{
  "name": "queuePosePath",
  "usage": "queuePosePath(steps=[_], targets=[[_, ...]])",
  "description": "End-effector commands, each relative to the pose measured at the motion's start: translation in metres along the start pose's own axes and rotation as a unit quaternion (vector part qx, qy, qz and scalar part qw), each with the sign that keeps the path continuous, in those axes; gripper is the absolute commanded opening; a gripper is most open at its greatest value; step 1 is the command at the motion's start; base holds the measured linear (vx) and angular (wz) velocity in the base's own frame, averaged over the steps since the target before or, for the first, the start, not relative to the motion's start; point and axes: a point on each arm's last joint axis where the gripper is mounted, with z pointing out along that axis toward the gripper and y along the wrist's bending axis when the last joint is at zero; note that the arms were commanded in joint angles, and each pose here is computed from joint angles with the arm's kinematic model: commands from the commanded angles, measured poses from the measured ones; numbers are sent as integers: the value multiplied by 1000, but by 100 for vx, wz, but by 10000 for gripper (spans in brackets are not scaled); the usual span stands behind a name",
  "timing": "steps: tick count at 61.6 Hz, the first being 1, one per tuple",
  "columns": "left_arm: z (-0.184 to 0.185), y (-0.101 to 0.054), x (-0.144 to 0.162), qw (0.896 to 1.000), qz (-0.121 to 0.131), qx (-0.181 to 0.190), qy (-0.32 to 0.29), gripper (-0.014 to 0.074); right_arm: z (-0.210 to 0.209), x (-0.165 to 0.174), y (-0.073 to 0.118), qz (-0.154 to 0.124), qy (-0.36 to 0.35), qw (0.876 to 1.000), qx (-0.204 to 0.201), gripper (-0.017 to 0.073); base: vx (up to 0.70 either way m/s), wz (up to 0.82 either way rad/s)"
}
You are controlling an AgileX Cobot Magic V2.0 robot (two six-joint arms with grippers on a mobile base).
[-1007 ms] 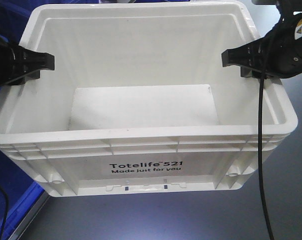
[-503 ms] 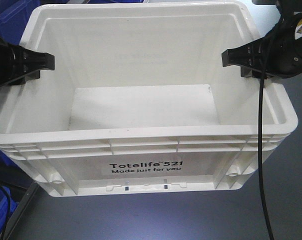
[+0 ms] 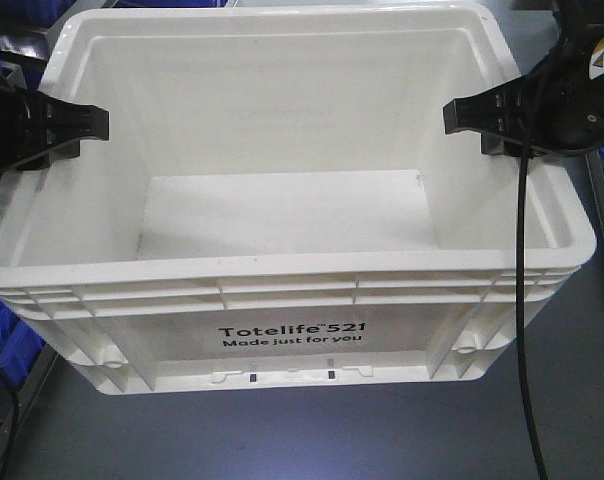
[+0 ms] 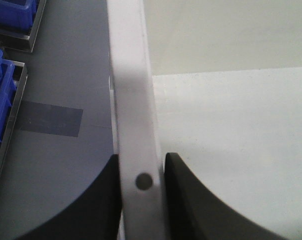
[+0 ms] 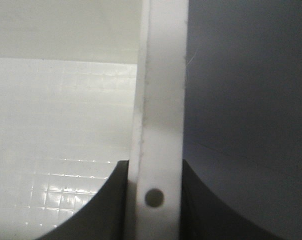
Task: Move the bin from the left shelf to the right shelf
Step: 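Keep the tote gripped in both grippers while the base turns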
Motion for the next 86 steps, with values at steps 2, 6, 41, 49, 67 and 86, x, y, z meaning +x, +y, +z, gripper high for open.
queuePosePath(steps=[2,6,41,49,67,86], targets=[[-24,-1,-17,996,12,18,-87,144,-27,-18,-2,-4,-102,995,-13,-8,6,-16],[-24,-1,-17,996,12,19,-88,144,-27,-18,-2,-4,-102,995,-13,-8,6,-16],[-24,-1,-17,996,12,19,-88,144,-27,-18,-2,-4,-102,995,-13,-8,9,-23],[-24,-1,-17,996,12,19,-88,144,-27,-18,-2,-4,-101,995,-12,-8,13,-24],[-24,-1,-17,996,12,19,-88,144,-27,-18,-2,-4,-102,995,-12,-8,14,-14],[-24,-1,-17,996,12,19,-88,144,-27,-18,-2,-4,-102,995,-12,-8,17,-5]])
